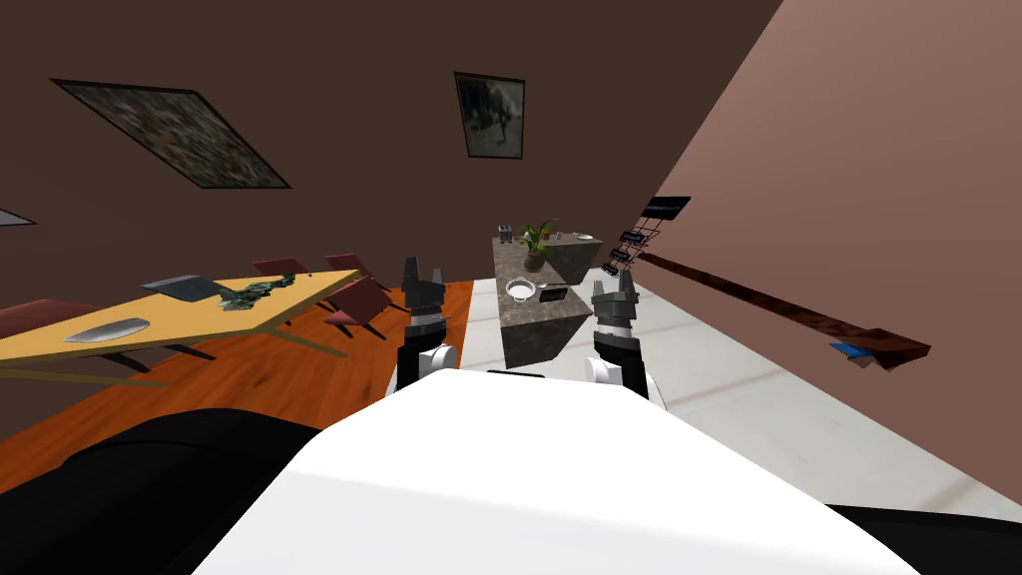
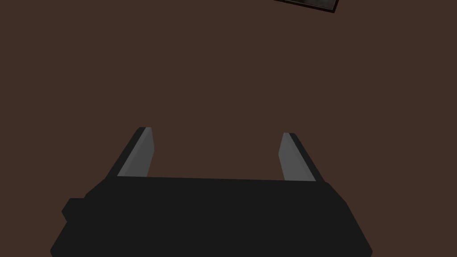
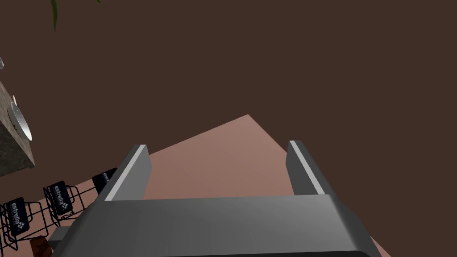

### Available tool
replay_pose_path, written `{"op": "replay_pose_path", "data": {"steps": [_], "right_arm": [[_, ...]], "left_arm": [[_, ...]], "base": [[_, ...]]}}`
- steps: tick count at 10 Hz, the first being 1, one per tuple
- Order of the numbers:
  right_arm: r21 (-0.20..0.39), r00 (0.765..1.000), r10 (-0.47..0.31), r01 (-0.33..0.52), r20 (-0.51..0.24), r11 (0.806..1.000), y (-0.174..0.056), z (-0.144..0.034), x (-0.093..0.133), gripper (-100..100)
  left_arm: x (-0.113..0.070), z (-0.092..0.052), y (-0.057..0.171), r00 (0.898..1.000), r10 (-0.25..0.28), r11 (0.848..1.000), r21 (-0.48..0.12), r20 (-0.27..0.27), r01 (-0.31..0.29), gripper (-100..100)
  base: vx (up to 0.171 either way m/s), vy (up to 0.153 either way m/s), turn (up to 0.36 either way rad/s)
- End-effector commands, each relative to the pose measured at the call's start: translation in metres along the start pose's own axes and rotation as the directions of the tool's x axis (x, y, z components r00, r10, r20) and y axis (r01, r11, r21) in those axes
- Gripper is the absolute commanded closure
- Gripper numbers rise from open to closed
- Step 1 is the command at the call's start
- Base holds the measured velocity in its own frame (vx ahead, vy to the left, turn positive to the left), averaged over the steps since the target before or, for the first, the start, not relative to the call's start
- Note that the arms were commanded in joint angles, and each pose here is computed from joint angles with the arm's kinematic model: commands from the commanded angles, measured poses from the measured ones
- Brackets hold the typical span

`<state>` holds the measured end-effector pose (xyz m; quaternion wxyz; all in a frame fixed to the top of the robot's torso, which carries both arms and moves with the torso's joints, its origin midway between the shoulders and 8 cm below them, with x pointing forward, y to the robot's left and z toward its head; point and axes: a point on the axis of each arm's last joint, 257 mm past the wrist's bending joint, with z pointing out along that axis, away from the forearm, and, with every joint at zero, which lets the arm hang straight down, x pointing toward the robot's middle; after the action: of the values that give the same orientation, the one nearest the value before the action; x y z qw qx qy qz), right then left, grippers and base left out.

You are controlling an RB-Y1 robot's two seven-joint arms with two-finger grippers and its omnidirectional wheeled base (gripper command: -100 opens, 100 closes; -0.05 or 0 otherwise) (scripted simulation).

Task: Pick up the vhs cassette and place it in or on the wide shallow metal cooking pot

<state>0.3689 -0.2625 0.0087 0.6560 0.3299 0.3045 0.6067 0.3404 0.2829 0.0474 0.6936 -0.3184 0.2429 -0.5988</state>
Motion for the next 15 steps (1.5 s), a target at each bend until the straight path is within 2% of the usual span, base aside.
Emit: {"op": "replay_pose_path", "data": {"steps": [1,4,5,7,10,11,12,13,14,15], "right_arm": [[0.003,0.999,-0.016,0.016,-0.039,1.000,-0.001,-0.001,0.008,-100],[0.015,0.988,-0.052,0.055,-0.145,0.998,-0.007,-0.007,0.033,-100],[0.015,0.986,-0.058,0.061,-0.157,0.998,-0.008,-0.008,0.034,-100],[0.031,0.967,-0.080,0.091,-0.243,0.995,-0.017,-0.018,0.055,-100],[0.040,0.944,-0.103,0.121,-0.314,0.992,-0.024,-0.027,0.069,-100],[0.051,0.926,-0.112,0.139,-0.361,0.989,-0.032,-0.036,0.080,-100],[0.050,0.921,-0.117,0.146,-0.372,0.988,-0.033,-0.037,0.081,-100],[0.062,0.899,-0.125,0.166,-0.420,0.984,-0.041,-0.048,0.092,-100],[0.061,0.892,-0.130,0.173,-0.432,0.983,-0.042,-0.049,0.093,-100],[0.073,0.867,-0.136,0.194,-0.479,0.978,-0.052,-0.061,0.104,-100]], "left_arm": [[0.000,0.000,0.000,1.000,0.000,1.000,0.000,0.000,0.000,0],[0.000,0.000,0.000,1.000,0.000,1.000,0.000,0.000,0.000,0],[0.000,0.000,0.000,1.000,0.000,1.000,0.000,0.000,0.000,0],[0.000,0.000,0.000,1.000,0.000,1.000,0.000,0.000,0.000,0],[0.000,0.000,0.000,1.000,0.000,1.000,0.000,0.000,0.000,0],[0.000,0.000,0.000,1.000,0.000,1.000,0.000,0.000,0.000,0],[0.000,0.000,0.000,1.000,0.000,1.000,0.000,0.000,0.000,0],[0.000,0.000,0.000,1.000,0.000,1.000,0.000,0.000,0.000,0],[0.000,0.000,0.000,1.000,0.000,1.000,0.000,0.000,0.000,0],[0.000,0.000,0.000,1.000,0.000,1.000,0.000,0.000,0.000,0]], "base": [[-0.033,-0.014,0.022],[-0.108,-0.057,0.060],[-0.101,-0.074,0.024],[-0.113,-0.068,0.095],[-0.085,-0.046,0.058],[-0.080,-0.057,0.111],[-0.080,-0.046,0.059],[-0.090,-0.035,0.120],[-0.068,-0.029,0.065],[-0.081,-0.030,0.123]]}}
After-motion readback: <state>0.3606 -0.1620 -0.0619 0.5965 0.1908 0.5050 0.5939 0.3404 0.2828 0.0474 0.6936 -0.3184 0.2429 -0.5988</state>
